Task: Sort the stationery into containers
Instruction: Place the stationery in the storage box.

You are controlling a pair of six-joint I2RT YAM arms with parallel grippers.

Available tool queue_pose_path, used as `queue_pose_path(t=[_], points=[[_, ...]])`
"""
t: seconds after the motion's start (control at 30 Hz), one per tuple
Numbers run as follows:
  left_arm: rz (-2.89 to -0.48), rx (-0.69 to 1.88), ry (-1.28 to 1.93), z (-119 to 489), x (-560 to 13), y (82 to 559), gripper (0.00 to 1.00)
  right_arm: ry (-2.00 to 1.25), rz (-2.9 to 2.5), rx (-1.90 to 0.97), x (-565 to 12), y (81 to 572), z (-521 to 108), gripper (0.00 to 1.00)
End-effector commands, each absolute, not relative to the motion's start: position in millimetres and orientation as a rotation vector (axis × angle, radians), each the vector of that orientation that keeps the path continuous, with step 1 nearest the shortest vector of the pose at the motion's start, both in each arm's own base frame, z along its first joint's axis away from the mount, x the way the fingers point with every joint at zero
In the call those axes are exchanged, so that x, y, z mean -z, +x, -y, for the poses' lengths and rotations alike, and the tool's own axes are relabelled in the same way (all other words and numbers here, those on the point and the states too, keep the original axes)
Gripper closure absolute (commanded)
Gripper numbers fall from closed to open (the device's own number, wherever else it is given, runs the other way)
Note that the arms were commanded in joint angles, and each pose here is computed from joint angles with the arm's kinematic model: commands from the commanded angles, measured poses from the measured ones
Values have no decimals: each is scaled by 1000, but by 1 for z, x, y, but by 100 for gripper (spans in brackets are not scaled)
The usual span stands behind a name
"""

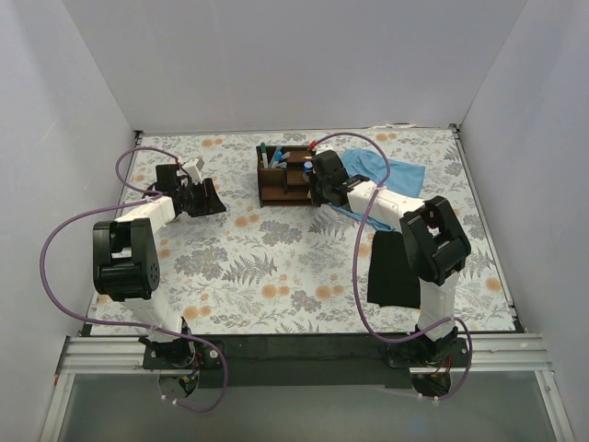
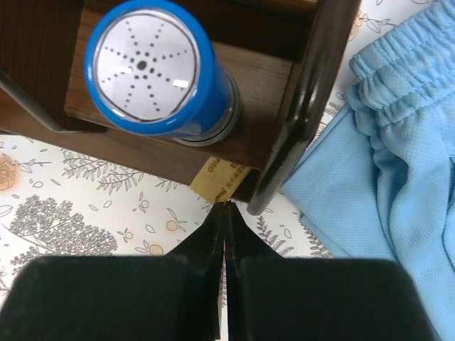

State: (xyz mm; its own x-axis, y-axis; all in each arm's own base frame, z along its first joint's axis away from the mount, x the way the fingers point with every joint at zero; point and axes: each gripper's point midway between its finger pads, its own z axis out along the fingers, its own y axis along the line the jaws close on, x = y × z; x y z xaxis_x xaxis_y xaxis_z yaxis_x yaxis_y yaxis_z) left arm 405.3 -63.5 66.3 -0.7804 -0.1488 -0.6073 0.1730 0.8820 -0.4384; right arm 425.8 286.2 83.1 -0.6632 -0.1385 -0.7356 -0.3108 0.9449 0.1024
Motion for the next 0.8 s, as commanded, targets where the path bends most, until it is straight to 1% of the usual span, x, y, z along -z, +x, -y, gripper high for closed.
queue_pose_path(t=[0.0,0.17,0.37,0.53,0.77], points=[[-2347,650,30,66,-79,406,56,-300,-2239,-202,-97,439,-282,99],[-2335,649,35,66,-83,410,56,-370,-2224,-252,-107,428,-288,99],[-2341,656,19,66,-81,408,56,-560,-2214,-517,-115,396,-328,99],[-2337,652,12,66,-82,409,56,-559,-2225,-480,-107,394,-331,99],[-2340,643,13,65,-80,410,56,-519,-2209,-295,-100,417,-313,99]])
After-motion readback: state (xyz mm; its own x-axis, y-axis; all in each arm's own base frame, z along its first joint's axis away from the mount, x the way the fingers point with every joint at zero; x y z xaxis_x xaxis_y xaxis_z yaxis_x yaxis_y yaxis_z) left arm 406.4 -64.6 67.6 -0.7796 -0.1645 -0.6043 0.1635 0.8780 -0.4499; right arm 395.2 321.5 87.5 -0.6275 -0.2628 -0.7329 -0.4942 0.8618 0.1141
